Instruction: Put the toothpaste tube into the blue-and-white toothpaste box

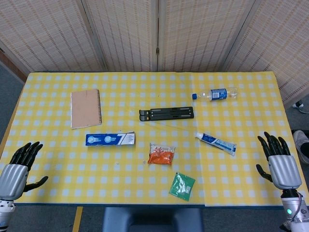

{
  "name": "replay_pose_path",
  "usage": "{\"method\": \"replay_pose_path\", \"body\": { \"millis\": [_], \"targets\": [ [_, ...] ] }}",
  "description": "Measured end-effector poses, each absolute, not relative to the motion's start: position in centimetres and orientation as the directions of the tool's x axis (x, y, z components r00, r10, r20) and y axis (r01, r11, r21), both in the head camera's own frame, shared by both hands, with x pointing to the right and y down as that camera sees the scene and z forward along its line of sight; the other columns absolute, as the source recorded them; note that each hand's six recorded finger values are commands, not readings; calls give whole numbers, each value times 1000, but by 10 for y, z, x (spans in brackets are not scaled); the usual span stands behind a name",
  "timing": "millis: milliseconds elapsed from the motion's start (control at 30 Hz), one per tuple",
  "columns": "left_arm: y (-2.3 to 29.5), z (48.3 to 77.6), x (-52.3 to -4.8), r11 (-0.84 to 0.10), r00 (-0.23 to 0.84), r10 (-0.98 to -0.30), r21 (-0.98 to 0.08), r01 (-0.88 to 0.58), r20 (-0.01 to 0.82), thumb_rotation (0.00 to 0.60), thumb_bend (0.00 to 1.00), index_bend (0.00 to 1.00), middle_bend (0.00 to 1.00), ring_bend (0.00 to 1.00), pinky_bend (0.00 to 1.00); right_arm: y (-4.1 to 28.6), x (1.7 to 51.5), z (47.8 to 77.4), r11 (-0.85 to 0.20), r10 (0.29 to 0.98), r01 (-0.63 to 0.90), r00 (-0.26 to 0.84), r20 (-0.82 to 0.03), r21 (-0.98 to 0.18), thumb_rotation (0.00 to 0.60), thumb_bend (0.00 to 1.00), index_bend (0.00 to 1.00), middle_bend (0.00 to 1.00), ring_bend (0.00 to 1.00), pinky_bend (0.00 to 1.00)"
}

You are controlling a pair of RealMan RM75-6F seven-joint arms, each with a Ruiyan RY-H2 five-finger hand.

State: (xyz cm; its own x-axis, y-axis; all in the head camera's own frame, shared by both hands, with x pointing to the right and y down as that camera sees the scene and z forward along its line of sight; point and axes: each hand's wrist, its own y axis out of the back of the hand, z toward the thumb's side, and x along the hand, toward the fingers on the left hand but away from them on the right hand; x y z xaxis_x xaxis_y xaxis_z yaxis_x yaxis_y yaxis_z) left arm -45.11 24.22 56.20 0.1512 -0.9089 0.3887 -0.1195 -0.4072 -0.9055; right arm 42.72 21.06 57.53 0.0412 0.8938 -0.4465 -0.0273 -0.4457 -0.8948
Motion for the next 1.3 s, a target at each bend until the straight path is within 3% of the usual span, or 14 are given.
{"method": "replay_pose_path", "body": {
  "millis": [600, 867, 1033, 1300],
  "targets": [
    [241, 562, -450, -411, 153, -907, -903, -128, 391, 600, 198, 66, 110, 66, 149, 210, 429, 578, -452, 891, -30, 37, -453, -891, 600, 337, 0, 0, 0, 0],
    [241, 566, -451, -431, 153, -898, -893, -131, 412, 600, 198, 61, 110, 65, 149, 192, 433, 593, -487, 871, -84, 22, -490, -869, 600, 338, 0, 0, 0, 0],
    [241, 570, -448, -445, 157, -891, -886, -128, 425, 600, 198, 60, 110, 66, 149, 167, 431, 615, -577, 815, -54, 23, -579, -815, 600, 337, 7, 14, 20, 0],
    [241, 567, -450, -440, 157, -894, -886, -144, 419, 600, 199, 60, 110, 65, 151, 138, 422, 661, -756, 648, 145, 39, -760, -638, 600, 338, 162, 146, 119, 33]
  ]
}}
